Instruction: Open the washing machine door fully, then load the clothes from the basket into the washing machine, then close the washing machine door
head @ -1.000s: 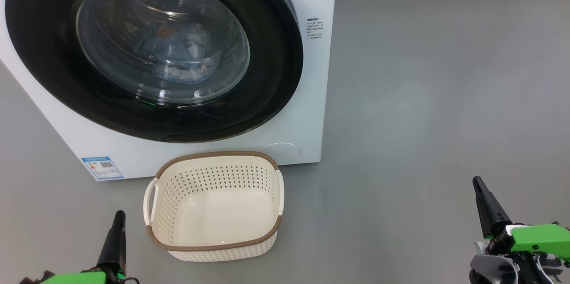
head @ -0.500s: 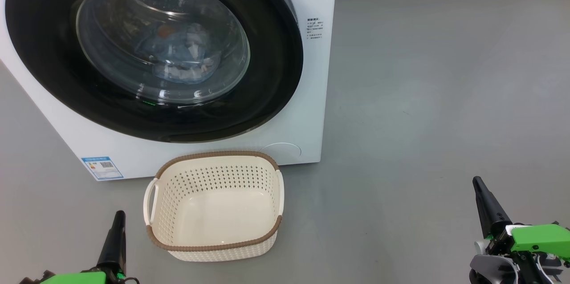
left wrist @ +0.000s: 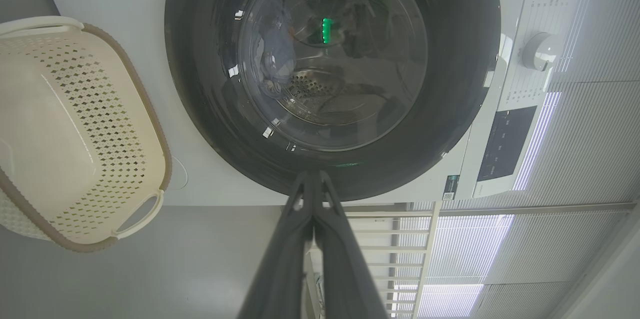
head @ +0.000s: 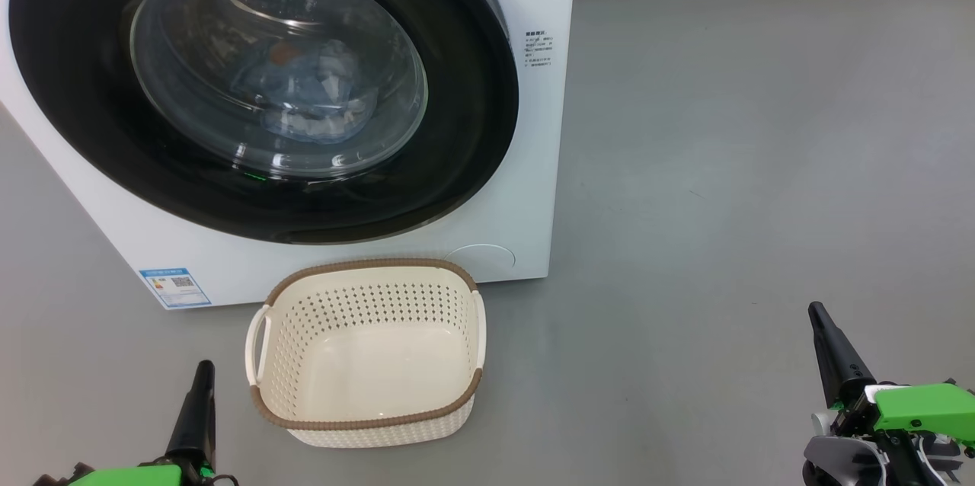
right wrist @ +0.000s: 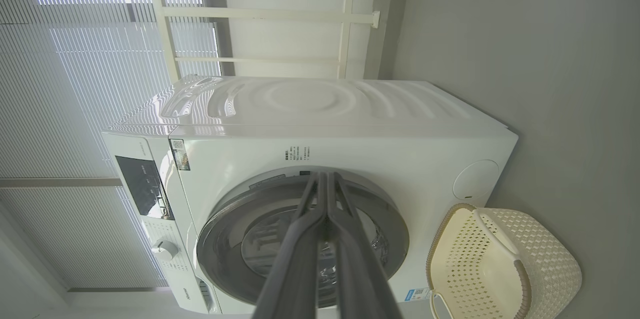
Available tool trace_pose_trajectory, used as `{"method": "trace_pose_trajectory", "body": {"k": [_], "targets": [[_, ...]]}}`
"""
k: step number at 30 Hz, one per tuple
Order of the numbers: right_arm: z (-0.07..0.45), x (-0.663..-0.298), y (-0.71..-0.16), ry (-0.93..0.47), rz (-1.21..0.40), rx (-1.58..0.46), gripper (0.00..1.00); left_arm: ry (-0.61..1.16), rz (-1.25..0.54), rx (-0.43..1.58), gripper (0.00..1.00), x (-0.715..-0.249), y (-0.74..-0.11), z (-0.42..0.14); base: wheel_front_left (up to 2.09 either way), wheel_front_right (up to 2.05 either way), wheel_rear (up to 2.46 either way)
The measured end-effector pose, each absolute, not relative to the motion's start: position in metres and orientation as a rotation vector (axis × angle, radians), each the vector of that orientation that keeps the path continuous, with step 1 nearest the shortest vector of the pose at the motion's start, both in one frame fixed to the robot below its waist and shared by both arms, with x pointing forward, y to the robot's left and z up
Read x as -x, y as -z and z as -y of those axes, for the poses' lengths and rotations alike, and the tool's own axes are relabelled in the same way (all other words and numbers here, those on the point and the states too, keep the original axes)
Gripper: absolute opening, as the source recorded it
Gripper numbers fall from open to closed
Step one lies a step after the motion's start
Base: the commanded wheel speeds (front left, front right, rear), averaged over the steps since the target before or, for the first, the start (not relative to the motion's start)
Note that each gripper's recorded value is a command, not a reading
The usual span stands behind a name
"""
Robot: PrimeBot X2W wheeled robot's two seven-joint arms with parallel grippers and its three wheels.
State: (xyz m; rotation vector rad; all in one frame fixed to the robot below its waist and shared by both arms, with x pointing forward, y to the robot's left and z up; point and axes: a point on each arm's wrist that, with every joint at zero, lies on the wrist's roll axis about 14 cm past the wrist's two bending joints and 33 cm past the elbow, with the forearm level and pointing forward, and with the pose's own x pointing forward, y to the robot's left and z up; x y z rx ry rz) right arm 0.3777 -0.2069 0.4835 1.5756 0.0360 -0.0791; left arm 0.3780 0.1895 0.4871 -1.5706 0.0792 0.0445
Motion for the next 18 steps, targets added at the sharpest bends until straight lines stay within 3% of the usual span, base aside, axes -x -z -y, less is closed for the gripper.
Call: {"method": "trace_pose_trajectory", "body": {"k": [18], "targets": [[0.2068,-0.3777,-0.4835,0.079,-0.036,-1.577,0.00,-0.045,-0.079,1.571,0.00,-0.3780,-0.4871,-0.1895,0.00,0.00,0.00]]}}
